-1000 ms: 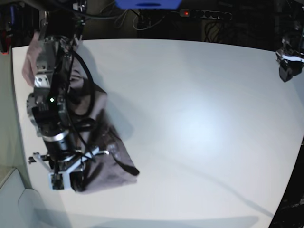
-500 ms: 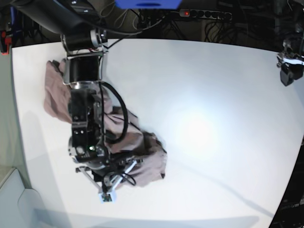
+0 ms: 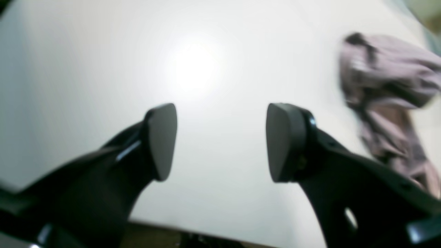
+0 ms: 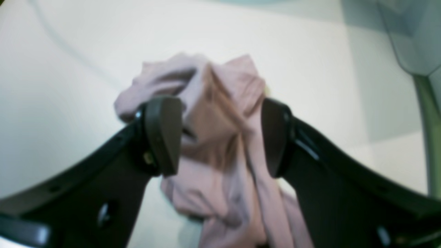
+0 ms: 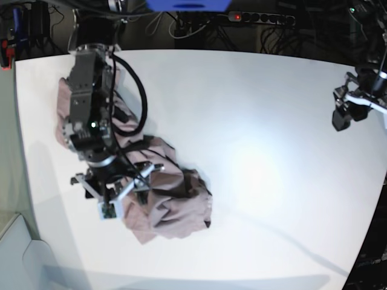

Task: Layout the t-shirt on the table in an organized manner, then fold the t-shirt properly
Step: 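Drag the grasped shirt with the right gripper across the table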

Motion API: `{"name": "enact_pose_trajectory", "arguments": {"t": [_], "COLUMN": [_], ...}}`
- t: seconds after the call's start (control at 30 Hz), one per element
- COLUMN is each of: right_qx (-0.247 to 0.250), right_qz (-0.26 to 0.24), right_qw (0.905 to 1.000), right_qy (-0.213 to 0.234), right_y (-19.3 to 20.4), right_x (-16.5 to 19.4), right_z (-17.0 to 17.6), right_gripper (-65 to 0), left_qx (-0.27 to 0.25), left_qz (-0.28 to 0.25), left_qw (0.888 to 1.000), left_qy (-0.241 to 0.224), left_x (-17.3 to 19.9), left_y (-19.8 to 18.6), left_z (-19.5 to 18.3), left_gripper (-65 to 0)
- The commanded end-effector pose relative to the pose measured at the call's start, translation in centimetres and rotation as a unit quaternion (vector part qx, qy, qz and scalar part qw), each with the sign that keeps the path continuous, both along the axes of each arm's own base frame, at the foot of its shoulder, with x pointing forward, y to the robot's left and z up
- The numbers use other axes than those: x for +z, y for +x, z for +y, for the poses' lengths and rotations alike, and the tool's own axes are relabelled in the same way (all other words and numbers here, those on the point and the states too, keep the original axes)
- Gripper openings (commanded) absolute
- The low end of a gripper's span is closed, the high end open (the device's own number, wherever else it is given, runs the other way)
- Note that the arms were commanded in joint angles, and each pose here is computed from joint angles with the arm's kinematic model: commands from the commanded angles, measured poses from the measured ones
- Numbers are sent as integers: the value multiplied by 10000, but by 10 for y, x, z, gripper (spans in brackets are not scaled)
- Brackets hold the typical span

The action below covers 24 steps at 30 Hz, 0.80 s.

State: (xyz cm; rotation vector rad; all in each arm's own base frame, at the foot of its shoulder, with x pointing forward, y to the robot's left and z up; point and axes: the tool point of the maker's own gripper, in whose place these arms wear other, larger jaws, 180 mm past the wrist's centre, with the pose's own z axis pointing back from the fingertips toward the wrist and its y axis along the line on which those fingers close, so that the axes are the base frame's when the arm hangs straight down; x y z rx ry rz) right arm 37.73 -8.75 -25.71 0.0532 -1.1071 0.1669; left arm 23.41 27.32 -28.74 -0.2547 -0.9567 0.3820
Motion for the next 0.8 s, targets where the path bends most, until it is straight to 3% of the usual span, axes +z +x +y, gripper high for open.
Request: {"name": "enact_pose_trajectory", "arguments": {"t": [0.0, 0.2, 0.5, 0.77], "right_qx": [32, 615, 677, 669], "right_qz": [-131, 649, 1149, 1095], "right_qw": [9999, 9958, 9907, 9915], "right_qy": [62, 206, 288, 203], "right_y": [-5, -50, -39, -29], "right_x": [5, -58, -128, -134], "right_z": [3, 51, 64, 59], "right_gripper": [-280, -281, -281, -281], "left_qx": [-109, -403, -181, 193], "left_qz": [-175, -209, -144, -50], "left_qw": [9998, 9990, 9997, 9997], "left_qy": [41, -52, 31, 170], "left_x": [10, 8, 8, 9], "left_y": [7, 17, 7, -9], "left_z": [-4, -25, -8, 18], "left_gripper": [-255, -255, -255, -255]}}
